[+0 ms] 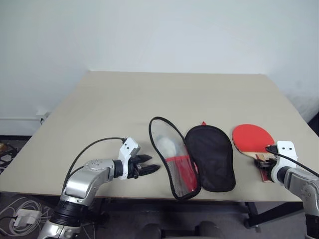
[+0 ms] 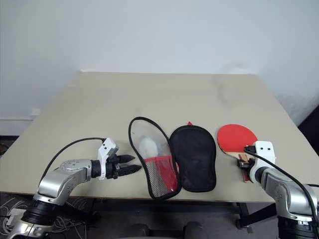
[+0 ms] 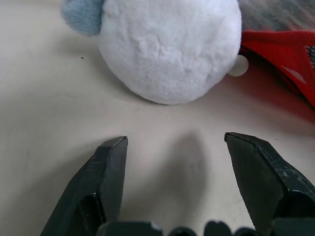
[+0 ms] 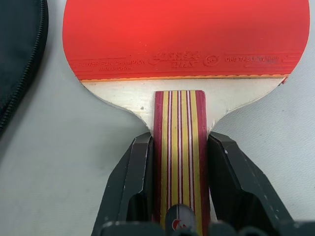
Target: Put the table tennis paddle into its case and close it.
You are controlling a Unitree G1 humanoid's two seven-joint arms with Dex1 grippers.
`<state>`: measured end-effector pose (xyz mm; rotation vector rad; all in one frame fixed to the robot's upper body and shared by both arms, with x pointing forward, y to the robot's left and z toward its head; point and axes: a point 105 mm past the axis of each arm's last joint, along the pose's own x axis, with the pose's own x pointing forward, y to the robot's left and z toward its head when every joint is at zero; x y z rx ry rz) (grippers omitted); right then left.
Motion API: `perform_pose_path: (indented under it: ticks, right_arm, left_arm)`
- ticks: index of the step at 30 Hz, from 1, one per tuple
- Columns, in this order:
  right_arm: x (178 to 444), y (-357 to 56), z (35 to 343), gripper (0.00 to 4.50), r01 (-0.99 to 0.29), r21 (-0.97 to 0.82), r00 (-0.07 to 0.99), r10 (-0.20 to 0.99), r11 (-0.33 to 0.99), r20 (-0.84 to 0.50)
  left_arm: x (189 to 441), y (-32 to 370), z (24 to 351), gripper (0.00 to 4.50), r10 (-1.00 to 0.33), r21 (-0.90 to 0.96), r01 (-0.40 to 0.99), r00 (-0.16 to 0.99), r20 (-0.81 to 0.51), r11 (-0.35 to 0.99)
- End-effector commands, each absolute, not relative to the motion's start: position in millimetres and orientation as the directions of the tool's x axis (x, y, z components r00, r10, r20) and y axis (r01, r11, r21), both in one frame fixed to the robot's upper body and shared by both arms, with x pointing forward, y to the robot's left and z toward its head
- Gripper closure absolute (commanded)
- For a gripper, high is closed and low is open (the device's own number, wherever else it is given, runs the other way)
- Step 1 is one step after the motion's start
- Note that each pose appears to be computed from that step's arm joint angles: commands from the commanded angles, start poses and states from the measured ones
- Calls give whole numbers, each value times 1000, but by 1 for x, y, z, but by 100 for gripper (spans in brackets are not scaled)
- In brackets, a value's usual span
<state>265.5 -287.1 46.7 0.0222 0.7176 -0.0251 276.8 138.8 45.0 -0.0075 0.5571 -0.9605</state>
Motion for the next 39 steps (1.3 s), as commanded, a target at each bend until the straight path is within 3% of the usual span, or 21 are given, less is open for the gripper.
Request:
perform_pose_path:
  ticks: [1, 4, 8, 19, 39]
  right_arm:
    - [279, -288, 98, 330, 11, 28, 836, 6, 1000, -548]
    - [284, -270, 127, 330, -57, 50, 865, 74, 997, -496]
    - [283, -242, 138, 330, -144, 41, 868, 146, 989, -475]
    - [258, -157, 108, 330, -284, 120, 789, 303, 951, -534]
    - [238, -155, 66, 330, -135, 181, 735, 221, 974, -641]
  left_arm:
    - [282, 137, 54, 112, -780, -221, 783, 459, -425, 581]
    - [283, 134, 53, 112, -785, -225, 787, 452, -423, 575]
    - [285, 131, 51, 112, -791, -230, 793, 440, -425, 564]
    - [292, 119, 55, 112, -808, -229, 814, 410, -423, 533]
    - [298, 109, 51, 112, -824, -233, 830, 385, -416, 506]
